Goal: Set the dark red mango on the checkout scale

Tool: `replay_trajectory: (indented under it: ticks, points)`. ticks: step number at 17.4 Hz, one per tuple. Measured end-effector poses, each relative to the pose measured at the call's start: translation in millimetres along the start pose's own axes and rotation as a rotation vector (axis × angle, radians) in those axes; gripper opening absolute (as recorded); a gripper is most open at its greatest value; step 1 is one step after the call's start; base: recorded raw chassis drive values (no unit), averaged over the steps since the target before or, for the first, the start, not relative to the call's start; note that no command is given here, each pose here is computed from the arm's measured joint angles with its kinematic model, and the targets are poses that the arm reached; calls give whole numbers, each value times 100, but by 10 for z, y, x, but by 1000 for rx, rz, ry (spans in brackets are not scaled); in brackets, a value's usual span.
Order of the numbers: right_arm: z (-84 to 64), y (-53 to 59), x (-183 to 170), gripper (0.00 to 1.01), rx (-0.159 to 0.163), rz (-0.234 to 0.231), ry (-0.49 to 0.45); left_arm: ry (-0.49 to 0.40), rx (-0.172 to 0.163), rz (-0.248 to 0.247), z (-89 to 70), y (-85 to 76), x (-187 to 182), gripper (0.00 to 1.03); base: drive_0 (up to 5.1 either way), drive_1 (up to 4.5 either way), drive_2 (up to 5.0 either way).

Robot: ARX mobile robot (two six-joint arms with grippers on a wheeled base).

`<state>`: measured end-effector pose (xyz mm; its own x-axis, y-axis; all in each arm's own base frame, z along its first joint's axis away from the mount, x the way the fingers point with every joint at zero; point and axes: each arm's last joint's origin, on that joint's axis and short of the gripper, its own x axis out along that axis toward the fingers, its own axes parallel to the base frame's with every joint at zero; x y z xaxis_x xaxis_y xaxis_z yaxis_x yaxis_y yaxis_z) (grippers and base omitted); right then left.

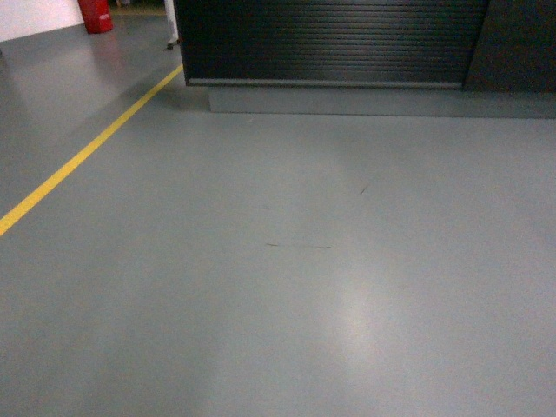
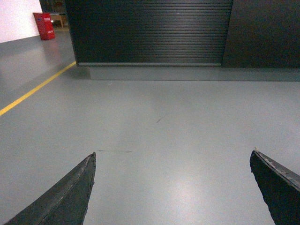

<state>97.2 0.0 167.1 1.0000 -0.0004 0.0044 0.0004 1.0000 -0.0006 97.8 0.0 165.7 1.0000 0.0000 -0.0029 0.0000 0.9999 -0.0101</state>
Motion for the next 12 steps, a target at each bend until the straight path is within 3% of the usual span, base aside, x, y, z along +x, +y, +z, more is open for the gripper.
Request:
replay_trajectory:
  ticks: [12]
  points:
    - [0, 0, 0, 98, 0, 0, 0, 0, 0, 0, 0, 0, 0, 98, 0, 0, 0]
